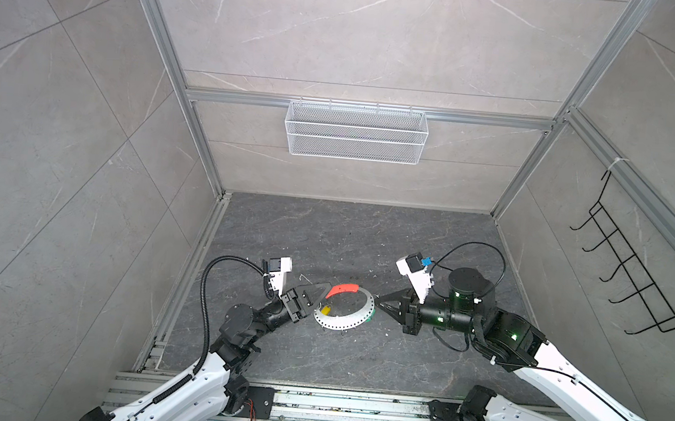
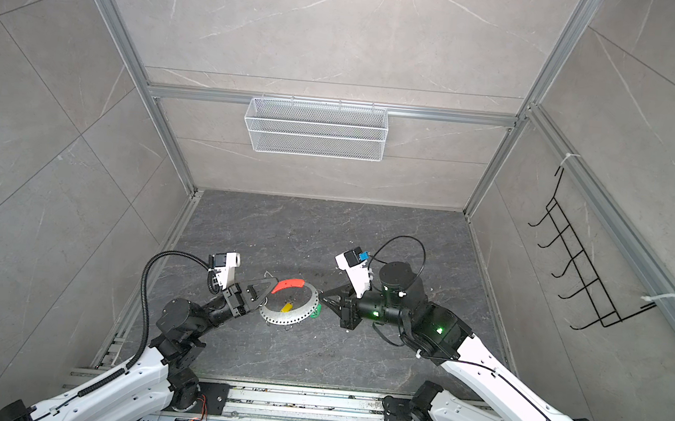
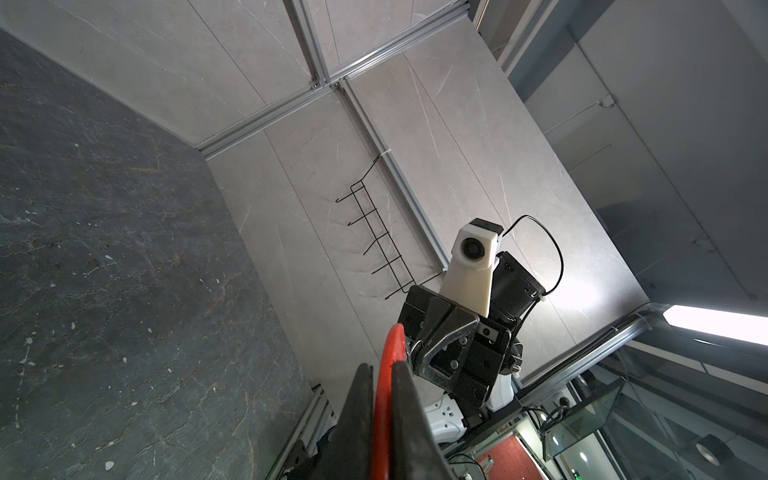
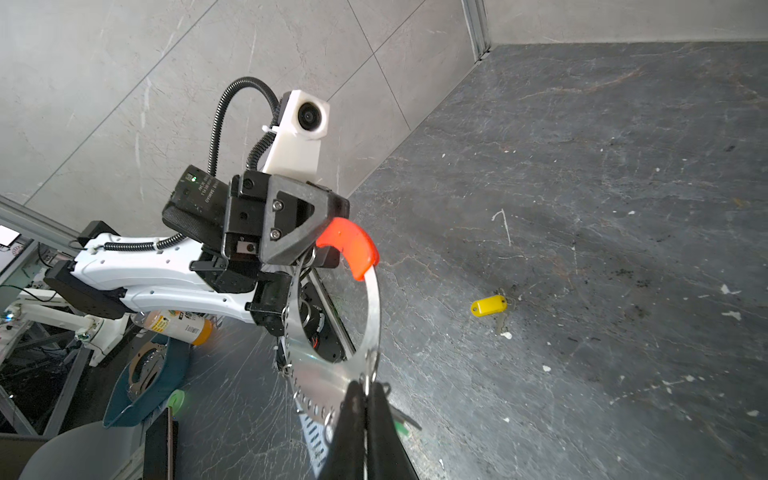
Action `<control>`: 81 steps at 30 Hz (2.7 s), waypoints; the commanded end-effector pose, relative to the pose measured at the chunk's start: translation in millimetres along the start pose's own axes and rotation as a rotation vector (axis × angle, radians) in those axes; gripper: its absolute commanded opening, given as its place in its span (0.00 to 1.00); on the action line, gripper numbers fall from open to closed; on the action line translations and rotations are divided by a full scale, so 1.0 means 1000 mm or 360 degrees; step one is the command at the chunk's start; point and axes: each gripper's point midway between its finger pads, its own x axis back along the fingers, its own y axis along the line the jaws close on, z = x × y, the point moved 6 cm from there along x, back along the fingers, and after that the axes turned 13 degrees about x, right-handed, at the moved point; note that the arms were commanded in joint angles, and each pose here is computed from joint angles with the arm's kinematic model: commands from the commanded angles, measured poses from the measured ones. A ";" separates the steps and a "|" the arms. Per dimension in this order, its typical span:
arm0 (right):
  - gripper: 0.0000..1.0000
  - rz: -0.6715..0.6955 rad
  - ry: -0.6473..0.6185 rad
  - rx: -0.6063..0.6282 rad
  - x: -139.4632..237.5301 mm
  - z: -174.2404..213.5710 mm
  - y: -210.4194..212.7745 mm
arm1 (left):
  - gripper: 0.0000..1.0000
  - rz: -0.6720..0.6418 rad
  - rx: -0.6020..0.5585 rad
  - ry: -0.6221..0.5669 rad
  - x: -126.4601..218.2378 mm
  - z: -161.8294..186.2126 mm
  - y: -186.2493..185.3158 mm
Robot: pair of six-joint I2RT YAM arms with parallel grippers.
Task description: Remove the keys from the keyring
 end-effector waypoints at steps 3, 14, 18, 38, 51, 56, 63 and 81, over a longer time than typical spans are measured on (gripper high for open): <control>0.00 -0.0048 -0.0020 0.0156 0.003 -0.002 0.006 | 0.00 0.0034 -0.0113 0.0067 -0.004 0.001 -0.018; 0.00 -0.0068 0.0007 0.0313 0.007 0.004 0.008 | 0.00 0.0030 -0.0228 0.0170 -0.003 0.007 -0.031; 0.00 -0.0064 0.0031 0.0361 0.008 0.006 0.008 | 0.00 0.0067 -0.0252 0.0209 -0.004 0.009 -0.036; 0.00 -0.0144 0.0139 0.0504 0.009 0.015 0.014 | 0.00 0.0163 -0.0413 0.0269 -0.006 0.009 -0.068; 0.00 -0.0171 0.0131 0.0620 0.016 0.014 0.027 | 0.00 0.0078 -0.0425 0.0339 -0.014 0.008 -0.073; 0.00 -0.0178 0.0160 0.0695 0.017 0.013 0.035 | 0.00 -0.0026 -0.0361 0.0344 -0.019 0.005 -0.065; 0.00 -0.0133 0.0122 0.0743 0.021 0.008 0.039 | 0.00 -0.0146 -0.0307 0.0371 -0.023 0.005 -0.054; 0.00 -0.0136 0.0032 0.0748 0.032 -0.001 0.045 | 0.00 -0.0293 -0.0325 0.0404 -0.021 0.005 -0.049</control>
